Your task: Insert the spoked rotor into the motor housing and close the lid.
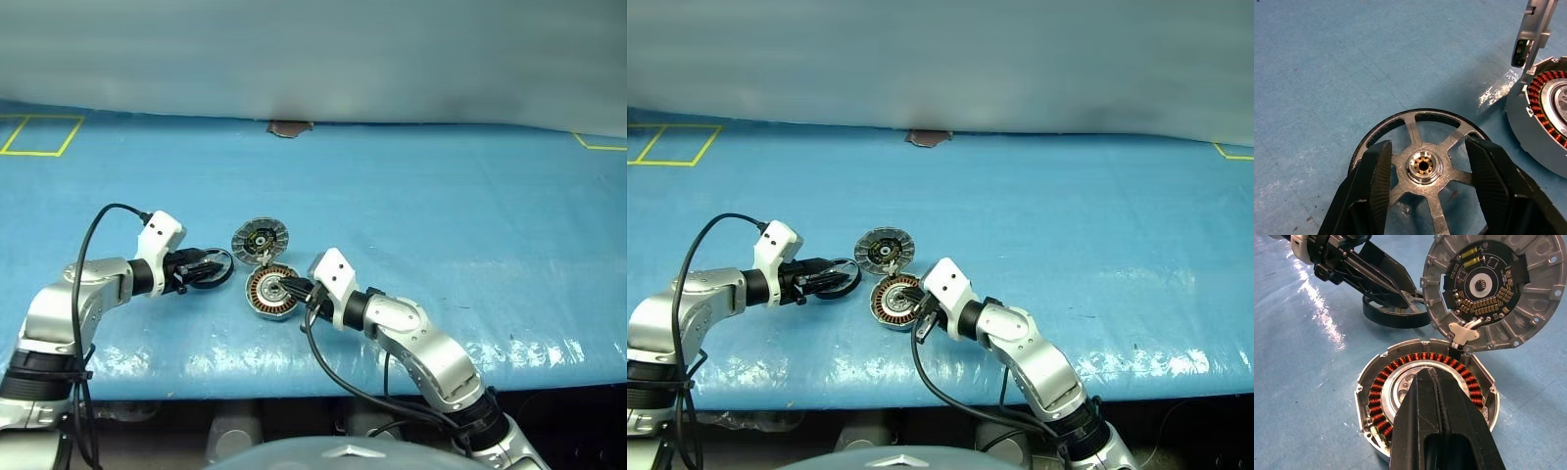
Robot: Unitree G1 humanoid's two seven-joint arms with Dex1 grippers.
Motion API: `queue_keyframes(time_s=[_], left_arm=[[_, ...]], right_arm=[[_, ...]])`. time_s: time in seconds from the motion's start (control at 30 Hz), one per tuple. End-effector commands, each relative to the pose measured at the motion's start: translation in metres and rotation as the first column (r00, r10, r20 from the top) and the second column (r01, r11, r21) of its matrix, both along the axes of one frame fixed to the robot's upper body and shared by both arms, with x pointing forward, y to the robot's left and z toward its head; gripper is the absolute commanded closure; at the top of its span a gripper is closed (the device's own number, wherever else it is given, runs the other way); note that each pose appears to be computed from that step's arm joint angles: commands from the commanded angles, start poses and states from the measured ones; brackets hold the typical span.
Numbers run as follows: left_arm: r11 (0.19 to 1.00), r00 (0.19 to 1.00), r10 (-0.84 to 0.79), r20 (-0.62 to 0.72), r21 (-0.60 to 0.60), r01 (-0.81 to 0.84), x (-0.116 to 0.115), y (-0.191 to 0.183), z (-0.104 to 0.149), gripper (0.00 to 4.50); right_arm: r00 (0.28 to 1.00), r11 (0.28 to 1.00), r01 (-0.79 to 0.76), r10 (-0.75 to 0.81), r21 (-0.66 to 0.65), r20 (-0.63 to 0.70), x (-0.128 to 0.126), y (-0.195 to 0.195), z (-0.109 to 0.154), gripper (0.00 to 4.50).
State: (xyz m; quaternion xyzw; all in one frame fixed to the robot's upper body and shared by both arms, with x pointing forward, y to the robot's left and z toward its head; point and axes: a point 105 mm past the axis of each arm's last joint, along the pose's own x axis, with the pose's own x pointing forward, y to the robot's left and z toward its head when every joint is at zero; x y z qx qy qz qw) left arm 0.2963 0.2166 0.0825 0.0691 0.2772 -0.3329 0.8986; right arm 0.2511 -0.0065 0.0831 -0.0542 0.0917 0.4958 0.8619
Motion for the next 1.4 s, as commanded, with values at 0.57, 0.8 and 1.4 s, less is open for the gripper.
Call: queue_keyframes(time_s=[0.57,0.8,1.4], left_arm=[[0.998,0.998,0.060,-0.007,-0.030,-0.061,-0.017,0.011,0.002,1.91],[0.996,0.997,0.073,0.035,-0.053,-0.071,-0.014,0.014,0.017,1.91],[0.988,0.996,0.094,-0.004,-0.120,-0.094,-0.011,0.009,0.043,1.91]], right_arm=[[0.999,0.999,-0.014,0.013,0.030,0.035,0.000,0.005,0.010,4.50],[0.999,0.999,-0.016,0.015,0.030,0.036,0.001,0.005,0.009,4.50],[0.999,0.999,0.010,-0.012,0.052,0.030,0.002,0.006,0.007,4.50]])
